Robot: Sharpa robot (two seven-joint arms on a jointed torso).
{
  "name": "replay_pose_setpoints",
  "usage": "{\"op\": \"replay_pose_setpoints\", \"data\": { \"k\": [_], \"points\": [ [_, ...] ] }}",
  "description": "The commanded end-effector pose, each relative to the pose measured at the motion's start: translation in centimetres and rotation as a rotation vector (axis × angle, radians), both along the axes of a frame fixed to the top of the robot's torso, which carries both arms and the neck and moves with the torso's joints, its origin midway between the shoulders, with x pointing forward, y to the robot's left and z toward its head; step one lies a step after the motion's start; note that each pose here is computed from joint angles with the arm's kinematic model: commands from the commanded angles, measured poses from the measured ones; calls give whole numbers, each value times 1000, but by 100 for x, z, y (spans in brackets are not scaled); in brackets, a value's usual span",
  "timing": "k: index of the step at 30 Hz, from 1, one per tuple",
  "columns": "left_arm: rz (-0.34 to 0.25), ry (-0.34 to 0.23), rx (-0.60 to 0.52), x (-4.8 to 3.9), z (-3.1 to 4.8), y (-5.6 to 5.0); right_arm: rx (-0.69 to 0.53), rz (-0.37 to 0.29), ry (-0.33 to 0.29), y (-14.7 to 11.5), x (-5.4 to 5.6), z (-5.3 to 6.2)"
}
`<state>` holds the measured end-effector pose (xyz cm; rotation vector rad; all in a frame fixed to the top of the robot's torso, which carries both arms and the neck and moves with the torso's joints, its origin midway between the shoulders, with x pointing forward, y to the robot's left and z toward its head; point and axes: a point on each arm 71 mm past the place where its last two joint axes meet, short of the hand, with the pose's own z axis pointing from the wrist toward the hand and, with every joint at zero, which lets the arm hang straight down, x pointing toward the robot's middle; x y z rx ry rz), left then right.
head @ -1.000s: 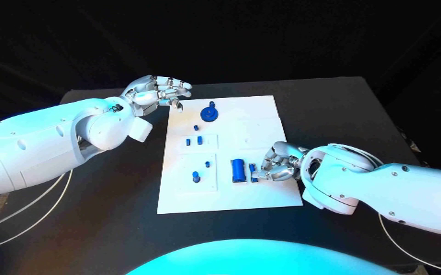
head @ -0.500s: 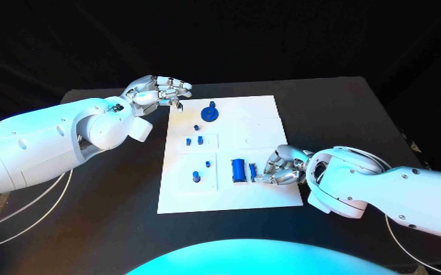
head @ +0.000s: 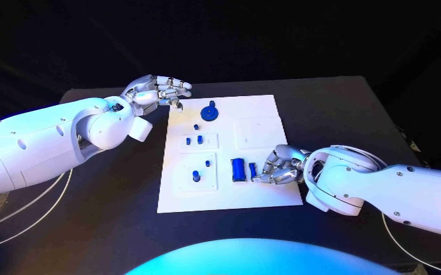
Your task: Assemble the parts on the task board
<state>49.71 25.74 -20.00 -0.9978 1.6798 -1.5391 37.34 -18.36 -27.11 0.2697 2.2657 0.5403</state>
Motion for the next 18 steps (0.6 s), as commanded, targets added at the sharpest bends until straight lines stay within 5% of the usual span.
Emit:
{"op": "replay_pose_setpoints", "data": {
  "k": [1, 18],
  "points": [
    [-19, -3, -8, -5, 11, -29, -17, 18, -11, 9, 23, -14],
    [-18, -5, -9, -8, 13, -28, -19, 22, -39, 57, 96, -29]
  ]
}}
